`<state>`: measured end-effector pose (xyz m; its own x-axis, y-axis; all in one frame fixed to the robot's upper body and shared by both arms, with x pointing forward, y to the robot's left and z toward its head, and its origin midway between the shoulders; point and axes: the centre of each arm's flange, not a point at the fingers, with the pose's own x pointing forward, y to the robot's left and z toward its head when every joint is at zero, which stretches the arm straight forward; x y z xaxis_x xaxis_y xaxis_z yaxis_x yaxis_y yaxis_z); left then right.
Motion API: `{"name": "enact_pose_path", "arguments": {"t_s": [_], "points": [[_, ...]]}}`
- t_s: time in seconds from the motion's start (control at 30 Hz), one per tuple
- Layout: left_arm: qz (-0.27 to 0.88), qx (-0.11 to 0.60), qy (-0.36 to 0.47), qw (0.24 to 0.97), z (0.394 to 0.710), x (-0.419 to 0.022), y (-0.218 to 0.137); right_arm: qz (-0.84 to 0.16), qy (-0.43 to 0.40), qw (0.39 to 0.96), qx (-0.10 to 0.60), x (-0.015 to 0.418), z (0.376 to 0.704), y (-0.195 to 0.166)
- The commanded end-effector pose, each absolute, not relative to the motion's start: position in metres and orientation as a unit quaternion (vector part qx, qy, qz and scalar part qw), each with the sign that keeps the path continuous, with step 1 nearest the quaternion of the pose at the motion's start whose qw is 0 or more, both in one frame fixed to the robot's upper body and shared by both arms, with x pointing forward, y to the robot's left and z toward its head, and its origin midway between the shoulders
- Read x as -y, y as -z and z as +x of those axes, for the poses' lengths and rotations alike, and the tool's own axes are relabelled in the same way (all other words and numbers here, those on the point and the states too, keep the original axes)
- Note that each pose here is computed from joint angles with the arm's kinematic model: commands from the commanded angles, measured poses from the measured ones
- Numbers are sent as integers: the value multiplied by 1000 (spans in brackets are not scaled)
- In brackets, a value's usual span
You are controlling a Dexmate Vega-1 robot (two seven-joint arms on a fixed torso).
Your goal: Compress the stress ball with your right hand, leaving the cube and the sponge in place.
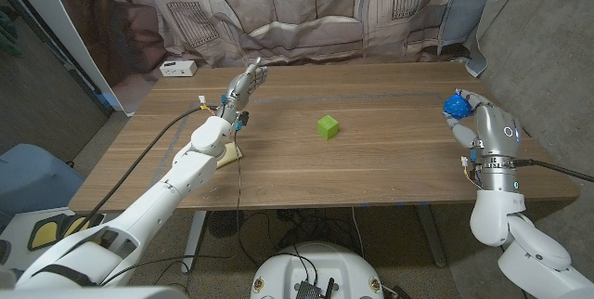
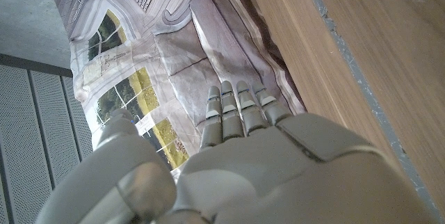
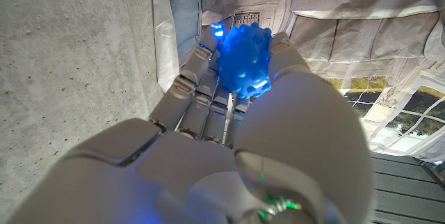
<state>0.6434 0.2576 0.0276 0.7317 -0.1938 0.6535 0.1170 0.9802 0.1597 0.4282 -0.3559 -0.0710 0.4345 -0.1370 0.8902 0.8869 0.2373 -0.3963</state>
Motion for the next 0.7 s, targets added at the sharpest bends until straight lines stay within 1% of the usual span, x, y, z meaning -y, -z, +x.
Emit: {"name": "enact_pose_path", "arguments": {"t_s": [0.03,0.7], "points": [[53,353,91,930,647,-256,-26,-492,374,687,381,354,428,74],[51,352,85,931,643,-258,-21,-485,370,691,387,353,425,73]]}}
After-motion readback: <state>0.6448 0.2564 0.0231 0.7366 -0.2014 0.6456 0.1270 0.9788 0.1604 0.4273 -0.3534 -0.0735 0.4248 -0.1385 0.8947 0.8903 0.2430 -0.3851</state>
